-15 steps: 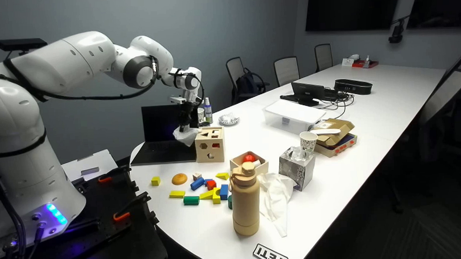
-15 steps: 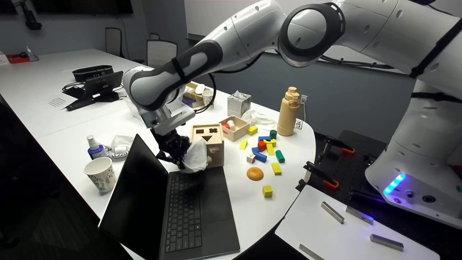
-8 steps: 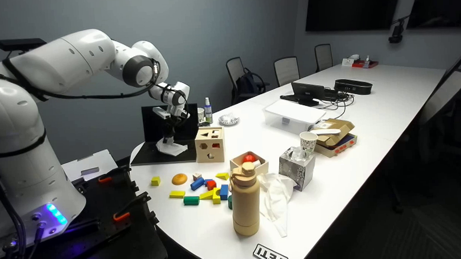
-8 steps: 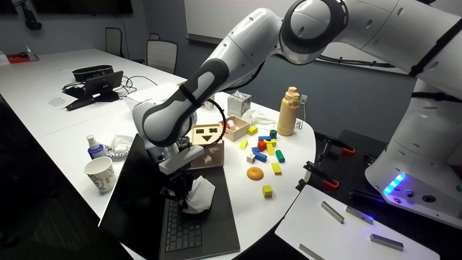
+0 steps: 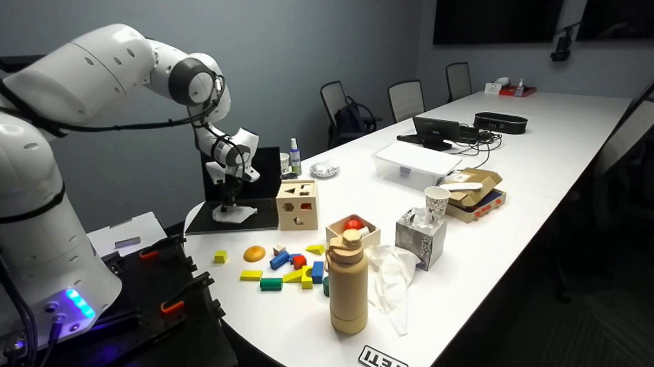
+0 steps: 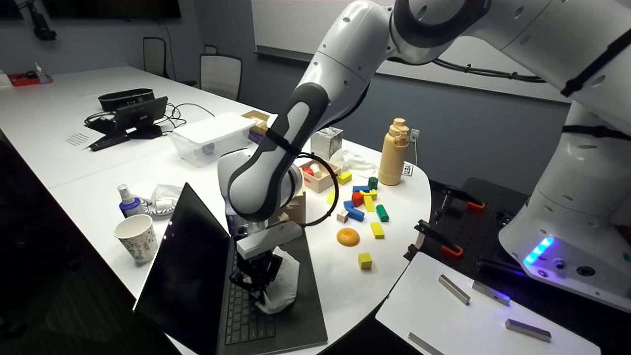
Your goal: Use the napkin to wipe the laptops keyboard
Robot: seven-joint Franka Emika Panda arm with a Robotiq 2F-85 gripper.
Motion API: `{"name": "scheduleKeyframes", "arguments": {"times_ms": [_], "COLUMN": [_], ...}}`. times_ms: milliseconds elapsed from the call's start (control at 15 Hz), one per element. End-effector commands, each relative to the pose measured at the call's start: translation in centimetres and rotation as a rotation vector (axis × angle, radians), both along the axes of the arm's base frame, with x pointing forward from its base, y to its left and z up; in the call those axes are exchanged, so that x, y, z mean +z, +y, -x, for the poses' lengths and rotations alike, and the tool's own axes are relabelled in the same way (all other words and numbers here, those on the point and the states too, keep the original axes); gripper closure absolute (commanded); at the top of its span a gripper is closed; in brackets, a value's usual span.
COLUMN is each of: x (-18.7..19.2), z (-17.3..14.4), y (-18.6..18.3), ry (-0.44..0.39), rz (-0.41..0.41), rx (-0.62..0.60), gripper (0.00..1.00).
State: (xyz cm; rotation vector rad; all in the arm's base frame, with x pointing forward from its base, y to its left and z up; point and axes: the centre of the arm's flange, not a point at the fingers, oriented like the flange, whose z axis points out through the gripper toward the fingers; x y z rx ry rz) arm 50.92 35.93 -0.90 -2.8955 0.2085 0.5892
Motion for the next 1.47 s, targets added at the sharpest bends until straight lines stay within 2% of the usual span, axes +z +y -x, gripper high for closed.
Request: {"name": "scheduleKeyframes", "arguments": {"times_ms": [0,133,333,600,1067,1400], "x": [0.1,0.0,0.4,0.5,0.7,1.0], "z": [7.6,9.7,12.5,13.8,12.2,9.9], "y": [-2.6,-3.4,-4.9,-6.5,-7.1,-7.6], "ry": [0.024,0.069,0.070,0.035,-0.092,-0.212], "rz": [-0.004,0.001,0.059,0.173,0.333,0.435], "rx": [-0.099,-0.195,-0.333,-0.440,-0.470,-0.454], "gripper": [1.00,1.00,1.00,1.00,1.00,1.00]}}
